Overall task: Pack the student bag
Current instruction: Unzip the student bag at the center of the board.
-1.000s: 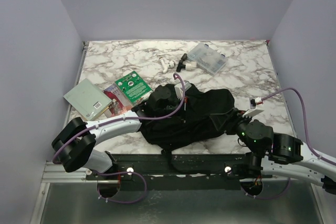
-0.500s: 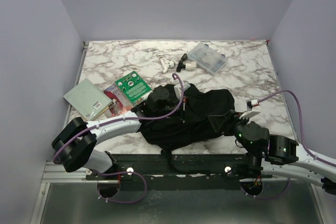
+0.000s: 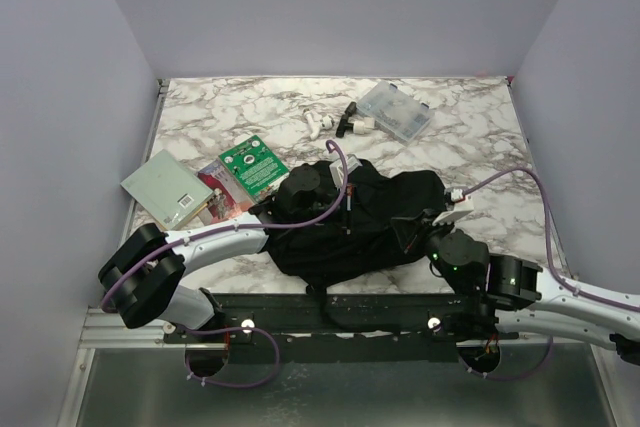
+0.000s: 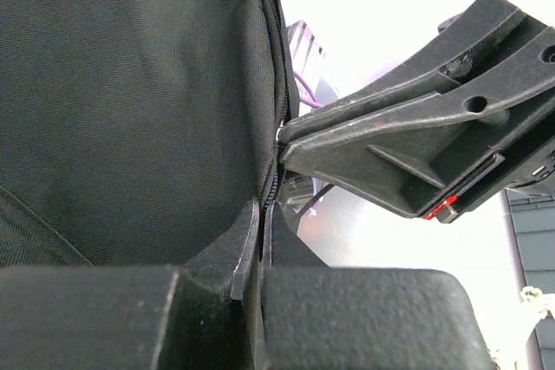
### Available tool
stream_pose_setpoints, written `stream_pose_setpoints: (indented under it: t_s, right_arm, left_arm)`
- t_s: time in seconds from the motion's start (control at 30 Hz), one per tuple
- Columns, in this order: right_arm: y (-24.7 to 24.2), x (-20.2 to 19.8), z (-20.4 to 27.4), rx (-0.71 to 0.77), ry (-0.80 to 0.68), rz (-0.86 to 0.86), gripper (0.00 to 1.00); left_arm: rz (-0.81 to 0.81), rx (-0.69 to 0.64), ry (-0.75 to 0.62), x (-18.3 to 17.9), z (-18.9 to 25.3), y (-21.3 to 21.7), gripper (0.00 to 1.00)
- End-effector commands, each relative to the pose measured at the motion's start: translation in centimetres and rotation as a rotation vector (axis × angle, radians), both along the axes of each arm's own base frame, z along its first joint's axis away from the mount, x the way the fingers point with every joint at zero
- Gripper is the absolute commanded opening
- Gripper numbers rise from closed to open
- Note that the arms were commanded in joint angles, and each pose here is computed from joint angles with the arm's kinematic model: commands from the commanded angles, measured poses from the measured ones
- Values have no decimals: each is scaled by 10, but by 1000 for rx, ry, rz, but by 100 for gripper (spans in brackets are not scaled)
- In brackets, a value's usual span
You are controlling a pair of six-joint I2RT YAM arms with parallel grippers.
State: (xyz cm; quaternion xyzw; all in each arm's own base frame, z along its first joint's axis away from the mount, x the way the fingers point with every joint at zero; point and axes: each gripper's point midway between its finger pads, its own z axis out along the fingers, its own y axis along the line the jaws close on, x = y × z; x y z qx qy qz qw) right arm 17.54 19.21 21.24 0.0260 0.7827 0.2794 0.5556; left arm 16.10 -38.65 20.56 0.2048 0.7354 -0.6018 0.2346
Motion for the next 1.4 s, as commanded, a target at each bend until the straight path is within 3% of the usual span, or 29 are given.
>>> stream_pose_setpoints:
  t_s: [0.0,0.1,0.23,0.33,0.43,0.73,0.93,1.07,1.17,1.27,1.37]
  right_arm:
    - [-5,9,10,-63,-51,-44,13]
    - [-11,13,10,-119,-68,-71,5]
    - [-13,15,16,-211,-103,-50,11]
    - [-15,17,20,-292,-130,-35,1]
    - [-23,18,28,-365,-157,-34,1]
    - [-22,11,56,-307,-222,40,1]
    - [-2,21,42,-442,-288,82,1]
    - [-5,38,39,-473,-246,-59,1]
    - [-31,64,26,-466,-102,-233,1]
    - [-47,92,15,-379,2,-265,1]
    - [-61,109,12,-382,45,-317,1]
  left_arm:
    - [-52,-87,-38,-9,24,-2,0]
    - [-54,-88,-35,-9,23,-3,0]
    - [-59,-86,-26,-9,22,-3,0]
    - [-63,-87,-24,-10,22,-3,0]
    - [-64,-87,-22,-11,21,-2,0]
    - [-68,-83,3,-10,18,-4,0]
    - [-127,-79,18,-19,14,-6,0]
    - [-140,-60,-8,-27,3,-2,0]
    - [-113,-42,-31,-27,-7,-1,0]
    - [-114,-27,-59,-30,-14,-2,0]
    - [-109,-9,-72,-32,-22,-5,0]
